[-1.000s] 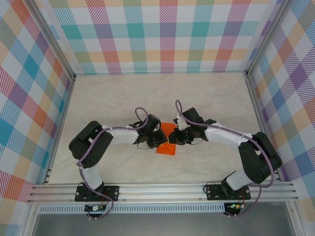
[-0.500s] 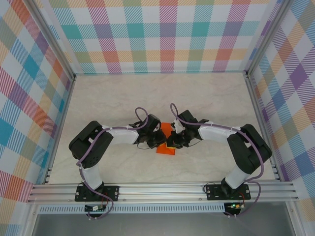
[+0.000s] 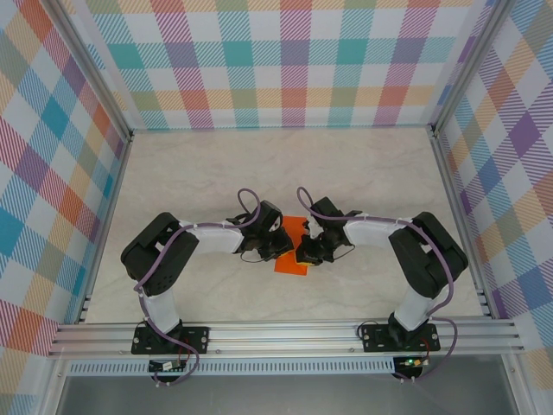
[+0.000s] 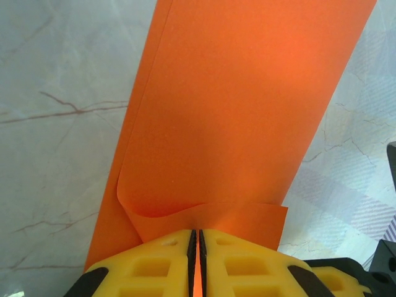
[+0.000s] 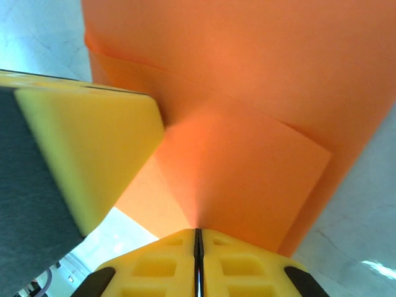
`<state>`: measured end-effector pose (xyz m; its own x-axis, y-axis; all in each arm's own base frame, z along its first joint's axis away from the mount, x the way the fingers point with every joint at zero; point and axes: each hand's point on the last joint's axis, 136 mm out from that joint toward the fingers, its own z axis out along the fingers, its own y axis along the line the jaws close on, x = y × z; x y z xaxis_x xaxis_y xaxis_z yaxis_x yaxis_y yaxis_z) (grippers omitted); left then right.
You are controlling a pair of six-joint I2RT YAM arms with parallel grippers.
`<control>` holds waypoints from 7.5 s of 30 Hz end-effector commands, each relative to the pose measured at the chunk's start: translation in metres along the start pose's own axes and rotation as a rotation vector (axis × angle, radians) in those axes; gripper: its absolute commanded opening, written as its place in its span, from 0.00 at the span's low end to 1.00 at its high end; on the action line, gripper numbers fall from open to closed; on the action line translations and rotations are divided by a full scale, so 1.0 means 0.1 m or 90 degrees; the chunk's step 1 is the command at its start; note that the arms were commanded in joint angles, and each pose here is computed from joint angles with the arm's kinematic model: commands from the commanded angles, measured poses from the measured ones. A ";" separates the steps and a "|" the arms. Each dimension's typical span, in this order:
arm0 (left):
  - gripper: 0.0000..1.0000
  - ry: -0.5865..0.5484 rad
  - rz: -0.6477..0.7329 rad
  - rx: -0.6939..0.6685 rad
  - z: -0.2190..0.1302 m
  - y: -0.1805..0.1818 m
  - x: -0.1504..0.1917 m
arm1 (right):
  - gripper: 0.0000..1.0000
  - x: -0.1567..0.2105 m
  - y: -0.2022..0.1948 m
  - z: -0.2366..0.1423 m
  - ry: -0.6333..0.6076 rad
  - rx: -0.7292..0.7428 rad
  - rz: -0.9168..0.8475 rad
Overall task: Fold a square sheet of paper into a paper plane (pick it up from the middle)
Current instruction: Fold the triangle a second time at the center of the table.
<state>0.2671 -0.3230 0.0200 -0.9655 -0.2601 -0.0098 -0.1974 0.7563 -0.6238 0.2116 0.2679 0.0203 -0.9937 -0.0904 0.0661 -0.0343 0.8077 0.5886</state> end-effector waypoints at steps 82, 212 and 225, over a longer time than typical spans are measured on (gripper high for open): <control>0.12 0.014 0.012 -0.057 0.07 0.19 0.08 | 0.07 0.55 -0.34 -0.19 0.027 -0.010 0.109; 0.07 -0.147 0.093 -0.038 -0.15 0.44 -0.50 | 0.00 0.61 -0.93 0.11 0.107 0.162 0.146; 0.10 -0.161 0.101 0.026 -0.51 0.09 -0.62 | 0.00 0.55 -0.85 0.12 0.103 0.145 0.141</control>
<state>0.3140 -0.2690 0.0311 -0.9186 -0.2926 -0.2657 -0.0743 0.7881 -0.6110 0.1893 0.2446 0.0104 -0.9766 -0.0325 0.2127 0.1000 0.8067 0.5824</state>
